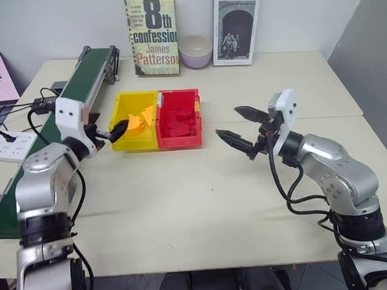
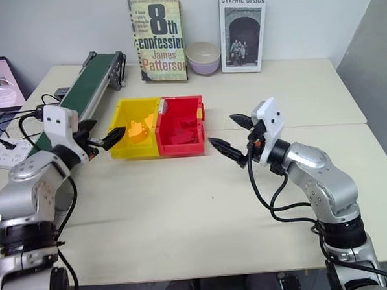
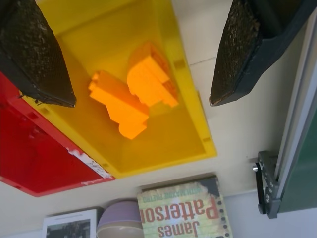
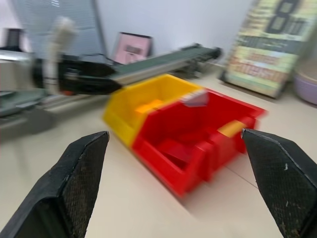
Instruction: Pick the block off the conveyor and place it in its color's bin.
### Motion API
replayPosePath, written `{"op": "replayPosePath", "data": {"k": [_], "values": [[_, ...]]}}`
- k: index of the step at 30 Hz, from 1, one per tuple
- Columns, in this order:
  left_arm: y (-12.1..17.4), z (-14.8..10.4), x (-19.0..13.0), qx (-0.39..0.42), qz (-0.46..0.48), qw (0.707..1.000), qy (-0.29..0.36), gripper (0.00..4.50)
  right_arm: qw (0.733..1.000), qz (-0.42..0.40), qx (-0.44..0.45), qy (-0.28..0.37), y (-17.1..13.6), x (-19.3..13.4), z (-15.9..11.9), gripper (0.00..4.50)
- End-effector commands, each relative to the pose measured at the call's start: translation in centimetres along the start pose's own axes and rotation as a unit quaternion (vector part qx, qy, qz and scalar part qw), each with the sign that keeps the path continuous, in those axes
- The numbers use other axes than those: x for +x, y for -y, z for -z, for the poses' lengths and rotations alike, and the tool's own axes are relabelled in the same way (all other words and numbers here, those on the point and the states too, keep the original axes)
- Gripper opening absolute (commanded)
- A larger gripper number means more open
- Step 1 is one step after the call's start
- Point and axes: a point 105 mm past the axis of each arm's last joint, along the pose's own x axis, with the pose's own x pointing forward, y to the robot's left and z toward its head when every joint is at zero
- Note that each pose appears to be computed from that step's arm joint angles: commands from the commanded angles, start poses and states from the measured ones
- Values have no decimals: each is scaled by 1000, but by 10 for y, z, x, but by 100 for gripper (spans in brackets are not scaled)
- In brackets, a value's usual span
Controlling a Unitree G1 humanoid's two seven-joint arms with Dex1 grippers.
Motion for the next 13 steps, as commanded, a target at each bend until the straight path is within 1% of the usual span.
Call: {"op": "replayPosePath", "data": {"k": [1, 6, 8, 11, 13], "values": [[4, -7, -25, 15, -34, 999, 12, 448, 998, 55, -20, 9, 10, -12, 1, 450], [15, 16, -47, 25, -65, 997, -21, 448, 995, 97, -15, -2, 14, -22, 16, 450], [19, 27, -58, 15, -80, 996, -30, 448, 993, 116, -16, -8, 15, -28, 24, 450], [30, 52, -76, -23, -94, 994, -49, 448, 985, 170, -19, -26, 22, -42, 43, 450], [34, 59, -81, -39, -97, 993, -54, 448, 981, 188, -18, -30, 24, -46, 49, 450]]}}
